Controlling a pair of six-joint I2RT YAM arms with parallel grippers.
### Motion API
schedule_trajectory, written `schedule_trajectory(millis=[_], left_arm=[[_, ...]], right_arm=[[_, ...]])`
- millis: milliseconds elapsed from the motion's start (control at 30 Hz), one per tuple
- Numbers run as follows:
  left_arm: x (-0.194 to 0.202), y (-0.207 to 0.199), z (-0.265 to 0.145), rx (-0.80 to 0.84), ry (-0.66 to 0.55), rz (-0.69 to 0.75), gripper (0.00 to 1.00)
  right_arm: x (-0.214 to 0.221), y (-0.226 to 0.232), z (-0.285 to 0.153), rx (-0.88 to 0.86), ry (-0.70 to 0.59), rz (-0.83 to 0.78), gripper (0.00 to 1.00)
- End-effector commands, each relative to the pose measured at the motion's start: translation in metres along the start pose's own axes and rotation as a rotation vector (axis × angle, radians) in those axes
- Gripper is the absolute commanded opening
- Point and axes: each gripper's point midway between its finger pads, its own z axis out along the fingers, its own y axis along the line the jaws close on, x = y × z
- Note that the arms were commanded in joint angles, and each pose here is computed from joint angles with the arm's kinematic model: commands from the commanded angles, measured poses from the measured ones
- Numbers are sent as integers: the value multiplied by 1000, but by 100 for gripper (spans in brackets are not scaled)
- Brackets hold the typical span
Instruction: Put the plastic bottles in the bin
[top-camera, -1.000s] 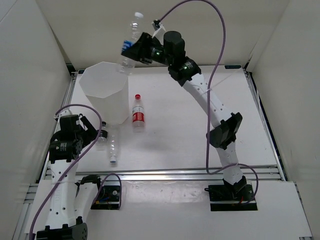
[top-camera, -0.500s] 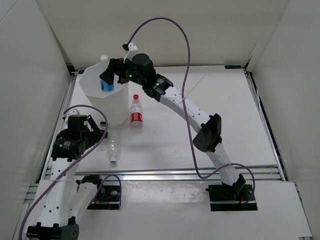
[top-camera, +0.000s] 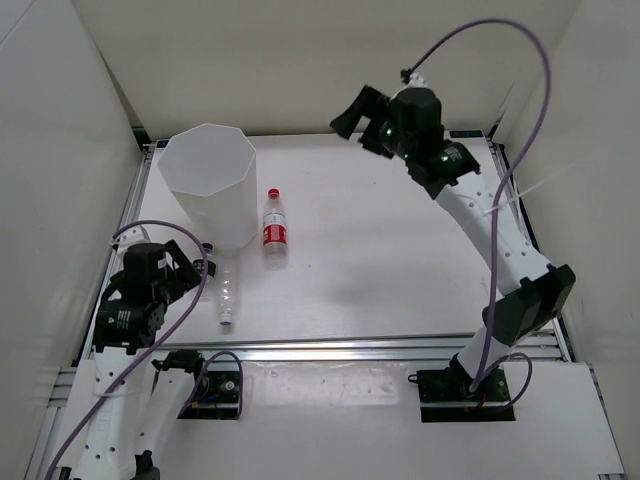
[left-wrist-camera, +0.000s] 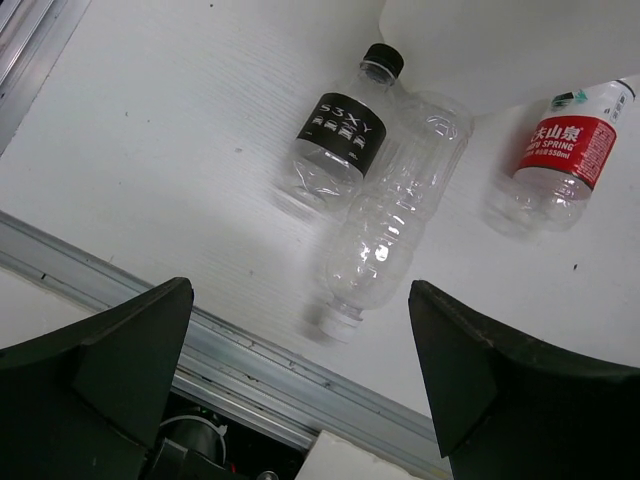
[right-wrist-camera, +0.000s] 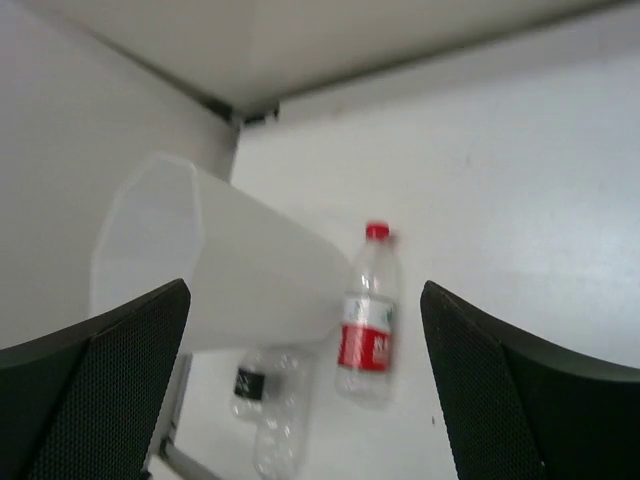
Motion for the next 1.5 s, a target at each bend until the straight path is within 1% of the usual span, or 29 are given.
schedule_trajectory(millis=[0, 33, 67, 100, 133, 233, 267, 300, 333, 433, 500, 533, 567, 700, 733, 800, 833, 900, 933, 1167, 1233, 1300, 1333, 1367, 1400, 1467], left_arm=[[-3, 2, -4, 1, -18, -21, 100], [-3, 2, -4, 0, -18, -21, 100], [-2, 1, -4, 10, -12, -21, 100], [-2, 0, -3, 5, -5, -18, 100], [-1, 0, 0, -1, 6, -14, 100], [0, 0, 1, -6, 15, -11, 100], [1, 0, 3, -11, 23, -8, 100], [0, 1, 3, -18, 21, -14, 100], [0, 1, 3, -18, 21, -14, 100], [0, 2, 5, -29, 27, -17, 100], [-4, 3, 3, -35, 14, -20, 100], [-4, 3, 3, -35, 13, -30, 100], [-4, 3, 3, -35, 13, -30, 100], [-16, -8, -5, 40, -47, -72, 100], [-23, -12, -7, 59, -78, -95, 100], [-22, -17, -7, 98, -97, -105, 100], [-28, -19, -9, 114, -123, -114, 100], [-26, -23, -9, 138, -120, -115, 100], [-28, -24, -10, 142, -128, -117, 100], [-24, -30, -2, 140, -65, -90, 100], [-26, -33, -2, 146, -58, -89, 100], [-28, -34, -2, 146, -58, -89, 100], [-28, -34, -2, 146, -58, -89, 100], [-27, -35, 0, 142, -50, -86, 100], [-27, -35, 0, 142, -50, -86, 100], [-27, -35, 0, 142, -50, -86, 100]], right_arm=[[142, -32, 26, 10, 416, 76, 99], [158, -35, 30, -27, 466, 49, 97], [183, -45, 41, -43, 536, 41, 93], [191, -44, 47, -66, 568, 35, 93], [212, -53, 58, -66, 632, 52, 93], [227, -55, 80, -101, 666, 53, 93], [245, -69, 91, -72, 699, 61, 93], [242, -63, 99, -104, 695, 62, 93], [256, -76, 111, -89, 726, 79, 93], [268, -73, 130, -145, 766, 97, 93], [272, -70, 134, -199, 808, 122, 93], [281, -73, 138, -207, 832, 133, 93], [278, -67, 141, -227, 829, 142, 93], [281, -62, 149, -281, 828, 173, 93], [288, -66, 152, -283, 842, 179, 93], [298, -70, 158, -279, 865, 209, 93], [296, -66, 160, -292, 864, 216, 93], [307, -75, 164, -270, 882, 237, 93], [304, -71, 166, -283, 879, 244, 93], [326, -85, 173, -258, 931, 297, 93], [326, -73, 170, -286, 948, 303, 93], [337, -80, 170, -274, 979, 327, 92], [333, -75, 169, -286, 983, 337, 90], [341, -74, 168, -284, 995, 337, 88], [341, -73, 167, -284, 1004, 351, 85], [347, -77, 165, -272, 1023, 371, 81]])
